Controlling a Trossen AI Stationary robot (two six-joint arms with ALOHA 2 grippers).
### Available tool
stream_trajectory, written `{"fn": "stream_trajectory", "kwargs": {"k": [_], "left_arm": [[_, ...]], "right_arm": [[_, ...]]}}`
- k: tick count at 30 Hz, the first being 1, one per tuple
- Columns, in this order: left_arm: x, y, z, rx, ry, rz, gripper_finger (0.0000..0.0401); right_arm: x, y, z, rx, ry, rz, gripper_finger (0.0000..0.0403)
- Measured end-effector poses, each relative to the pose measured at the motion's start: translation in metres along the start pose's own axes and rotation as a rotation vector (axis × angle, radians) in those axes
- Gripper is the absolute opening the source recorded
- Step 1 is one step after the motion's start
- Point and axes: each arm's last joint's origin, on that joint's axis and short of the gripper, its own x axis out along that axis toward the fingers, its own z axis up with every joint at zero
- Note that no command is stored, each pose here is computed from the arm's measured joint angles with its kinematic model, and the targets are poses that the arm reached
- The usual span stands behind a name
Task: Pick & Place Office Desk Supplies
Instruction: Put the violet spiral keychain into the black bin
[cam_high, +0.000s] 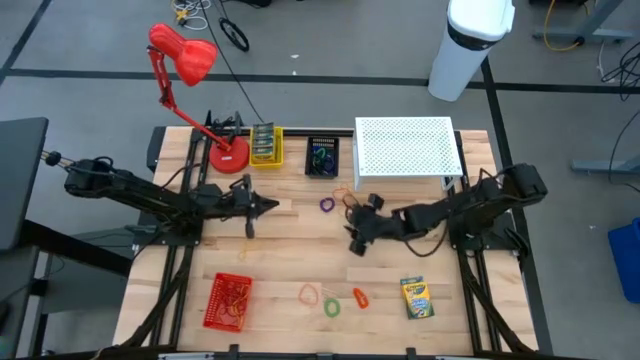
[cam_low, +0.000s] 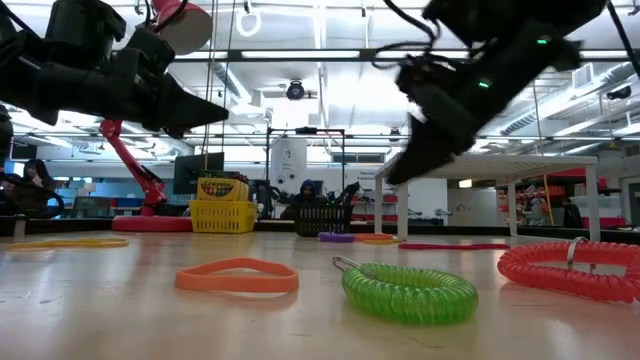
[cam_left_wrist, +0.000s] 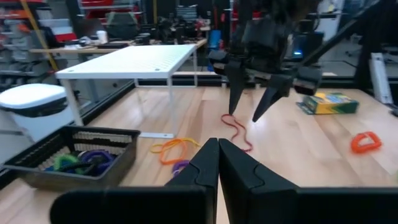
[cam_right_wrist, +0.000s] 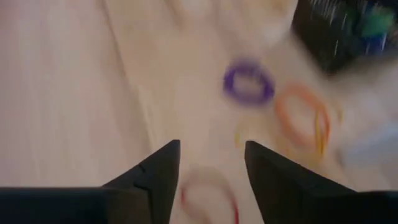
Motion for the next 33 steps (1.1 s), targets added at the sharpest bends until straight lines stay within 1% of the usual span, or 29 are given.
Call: {"fn": "stream_trajectory", "kwargs": {"k": [2, 6, 8, 12, 14, 17, 19, 20, 25, 30, 33], "left_arm": [[0.000, 0.001, 0.000, -0.002, 0.002, 0.020, 0.0018], [0.000, 0.001, -0.002, 0.000, 0.013, 0.027, 0.0018], [0.001, 0.001, -0.002, 0.000, 0.012, 0.027, 0.0018], [0.001, 0.001, -0.003, 0.003, 0.025, 0.027, 0.0018], [0.001, 0.001, -0.004, 0.003, 0.030, 0.027, 0.0018], [0.001, 0.001, -0.005, 0.002, 0.038, 0.026, 0.0018], [0.001, 0.001, -0.005, 0.002, 0.041, 0.027, 0.0018], [0.001, 0.001, -0.005, 0.002, 0.042, 0.026, 0.0018], [0.001, 0.001, -0.005, 0.002, 0.041, 0.025, 0.0018], [0.001, 0.001, -0.005, 0.002, 0.041, 0.026, 0.0018], [0.001, 0.001, -0.005, 0.002, 0.041, 0.026, 0.0018]], "right_arm": [[0.008, -0.002, 0.009, 0.013, -0.056, 0.000, 0.0200], [0.029, -0.005, 0.023, 0.028, -0.053, -0.062, 0.0210], [0.040, -0.004, 0.033, 0.026, -0.036, -0.096, 0.0217], [0.057, -0.004, 0.054, 0.016, 0.048, -0.106, 0.0230], [0.063, -0.009, 0.061, 0.008, 0.096, -0.122, 0.0231], [0.074, -0.016, 0.069, 0.007, 0.130, -0.127, 0.0232], [0.080, -0.019, 0.074, 0.025, 0.132, -0.102, 0.0232], [0.083, -0.021, 0.074, 0.031, 0.137, -0.090, 0.0232], [0.101, -0.027, 0.066, 0.033, 0.191, -0.097, 0.0232], [0.114, -0.025, 0.061, 0.023, 0.236, -0.100, 0.0232], [0.119, -0.026, 0.059, 0.020, 0.248, -0.104, 0.0223]]}}
